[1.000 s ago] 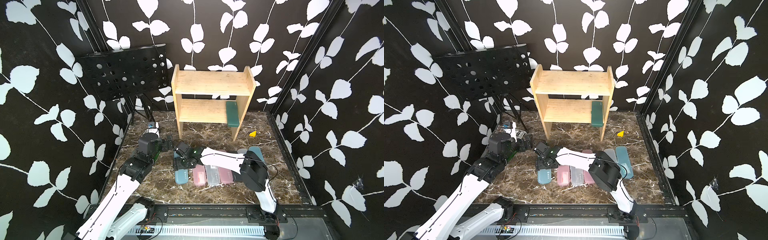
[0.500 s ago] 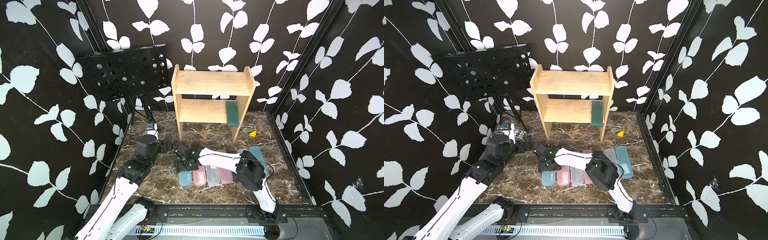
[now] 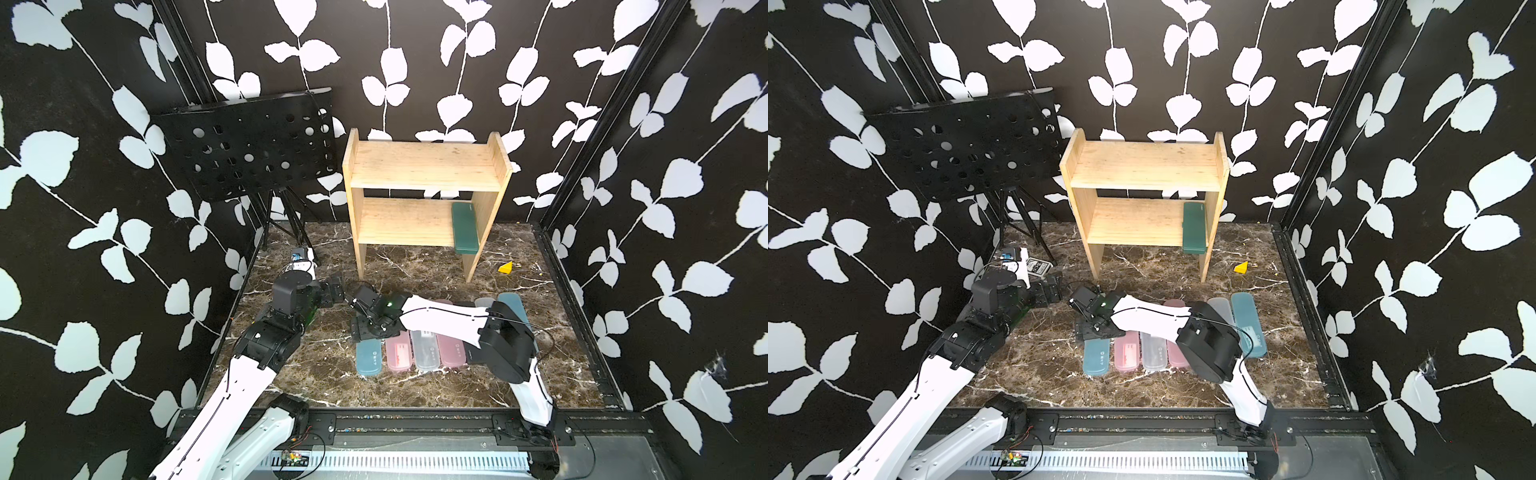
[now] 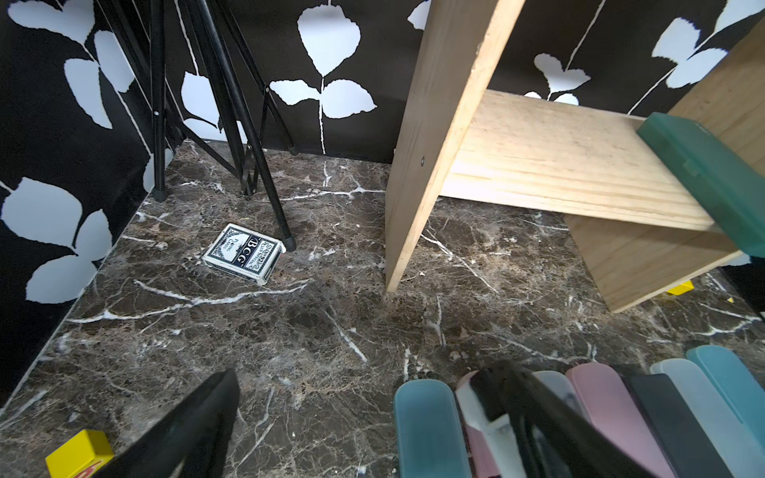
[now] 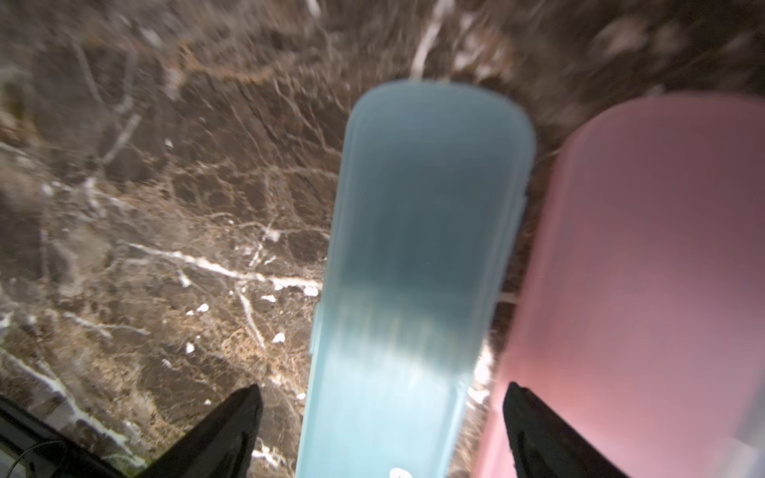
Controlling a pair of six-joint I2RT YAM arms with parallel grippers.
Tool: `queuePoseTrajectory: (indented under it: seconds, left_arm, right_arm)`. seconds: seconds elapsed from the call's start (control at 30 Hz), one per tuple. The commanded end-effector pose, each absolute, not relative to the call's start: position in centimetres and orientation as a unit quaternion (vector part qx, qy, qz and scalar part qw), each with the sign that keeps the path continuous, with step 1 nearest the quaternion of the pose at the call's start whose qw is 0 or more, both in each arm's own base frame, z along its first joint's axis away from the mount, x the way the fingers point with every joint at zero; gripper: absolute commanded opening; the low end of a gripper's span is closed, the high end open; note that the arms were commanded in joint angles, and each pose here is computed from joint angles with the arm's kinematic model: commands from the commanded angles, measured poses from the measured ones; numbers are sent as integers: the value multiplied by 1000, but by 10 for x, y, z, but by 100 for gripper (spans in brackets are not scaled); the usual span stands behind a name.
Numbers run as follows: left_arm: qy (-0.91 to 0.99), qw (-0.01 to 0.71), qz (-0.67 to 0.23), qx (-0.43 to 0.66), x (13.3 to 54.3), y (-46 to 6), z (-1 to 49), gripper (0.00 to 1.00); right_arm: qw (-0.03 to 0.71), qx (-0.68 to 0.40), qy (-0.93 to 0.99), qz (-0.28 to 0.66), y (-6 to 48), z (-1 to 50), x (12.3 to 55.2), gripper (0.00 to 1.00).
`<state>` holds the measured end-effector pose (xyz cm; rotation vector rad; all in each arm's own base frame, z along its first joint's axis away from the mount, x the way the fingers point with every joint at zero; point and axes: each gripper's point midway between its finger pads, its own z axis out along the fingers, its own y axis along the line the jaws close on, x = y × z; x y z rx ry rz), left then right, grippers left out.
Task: Remove the pencil cases from the shelf
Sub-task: Place the pencil case at the center of the board, then pick up the pencil case from the shelf.
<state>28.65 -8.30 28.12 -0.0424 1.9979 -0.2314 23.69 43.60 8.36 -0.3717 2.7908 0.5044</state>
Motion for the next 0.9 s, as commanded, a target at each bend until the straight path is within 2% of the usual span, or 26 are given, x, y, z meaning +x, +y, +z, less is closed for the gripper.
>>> queuePoseTrajectory:
  seconds: [0.0, 0.27, 0.37, 0.53, 0.67, 0.87]
  left_arm:
    - [837, 527, -143, -17, 287, -95, 284, 99]
    - [813, 479, -332, 9, 303, -165, 285, 99]
    - [801, 450, -395, 7, 310, -189, 286, 99]
    - [784, 416, -460, -4, 324, -223, 285, 99]
    - [771, 392, -502, 11, 333, -270, 288, 99]
    - [744, 369, -557, 14, 352, -335, 295, 99]
  right_arm:
    - [233, -105, 945, 206, 410, 150, 263, 98]
    - [307, -29, 933, 186, 300, 203, 291, 99]
    - [314, 3, 935, 165, 254, 205, 293, 99]
    - [343, 59, 925, 152, 188, 229, 294, 100]
    - [362, 92, 917, 138, 144, 248, 290, 99]
    - [377, 131, 906, 137, 102, 266, 284, 99]
